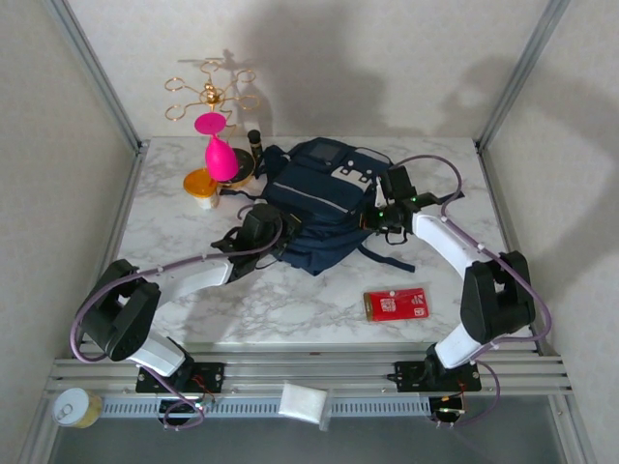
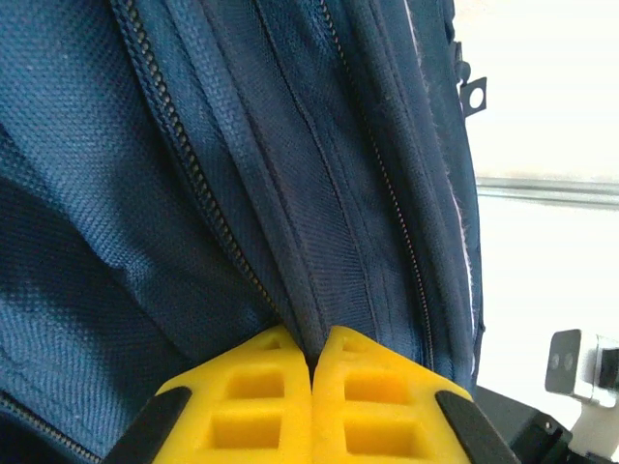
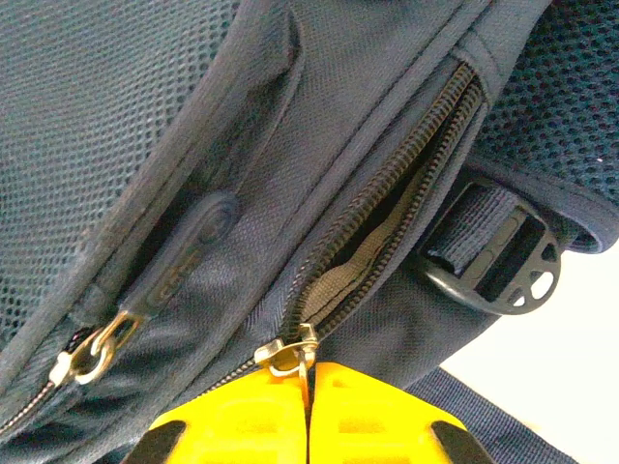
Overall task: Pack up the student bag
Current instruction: Zip the student bag at the center of the table.
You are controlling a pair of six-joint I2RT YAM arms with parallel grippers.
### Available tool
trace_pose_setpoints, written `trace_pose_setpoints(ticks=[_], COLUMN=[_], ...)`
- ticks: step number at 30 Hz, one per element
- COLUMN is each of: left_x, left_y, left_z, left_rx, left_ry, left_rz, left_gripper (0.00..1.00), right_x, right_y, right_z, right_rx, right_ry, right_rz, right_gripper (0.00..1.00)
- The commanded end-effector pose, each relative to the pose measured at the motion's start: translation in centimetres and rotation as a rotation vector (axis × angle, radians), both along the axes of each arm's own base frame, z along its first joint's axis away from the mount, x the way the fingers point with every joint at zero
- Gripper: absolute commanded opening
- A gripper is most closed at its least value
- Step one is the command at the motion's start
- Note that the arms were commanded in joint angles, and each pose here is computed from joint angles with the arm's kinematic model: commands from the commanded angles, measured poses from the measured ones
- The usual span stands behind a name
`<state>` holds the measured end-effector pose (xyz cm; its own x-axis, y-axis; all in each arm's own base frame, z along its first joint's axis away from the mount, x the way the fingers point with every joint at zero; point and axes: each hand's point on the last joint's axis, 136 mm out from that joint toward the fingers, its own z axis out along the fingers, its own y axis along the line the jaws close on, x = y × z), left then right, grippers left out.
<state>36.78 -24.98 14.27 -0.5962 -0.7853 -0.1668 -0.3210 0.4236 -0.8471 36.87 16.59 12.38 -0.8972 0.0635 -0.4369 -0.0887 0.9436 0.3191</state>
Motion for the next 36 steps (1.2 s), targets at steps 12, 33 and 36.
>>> trace_pose_setpoints(ticks=[12,33,36], left_x=[2.3,4.7,5.1], left_y=[7.4,10.4,9.3], left_z=[-2.1,-0.4,-0.3], left_rx=[0.244,0.311,0.280], left_ry=[0.049,0.023,0.016], left_rz=[0.135,0.089,0.045], left_gripper=[0.00,0.00,0.00], right_x=[4.2,5.0,3.3], right_y=[-7.4,-4.1,-1.4], right_z=[1.0,2.6,2.7], right_rx=[-0.206,-0.276,-0.174], right_ry=[-0.163,-0.444,-0.454], right_rz=[-0.079,0.295,0.374], right_gripper=[0.08,0.05,0.12])
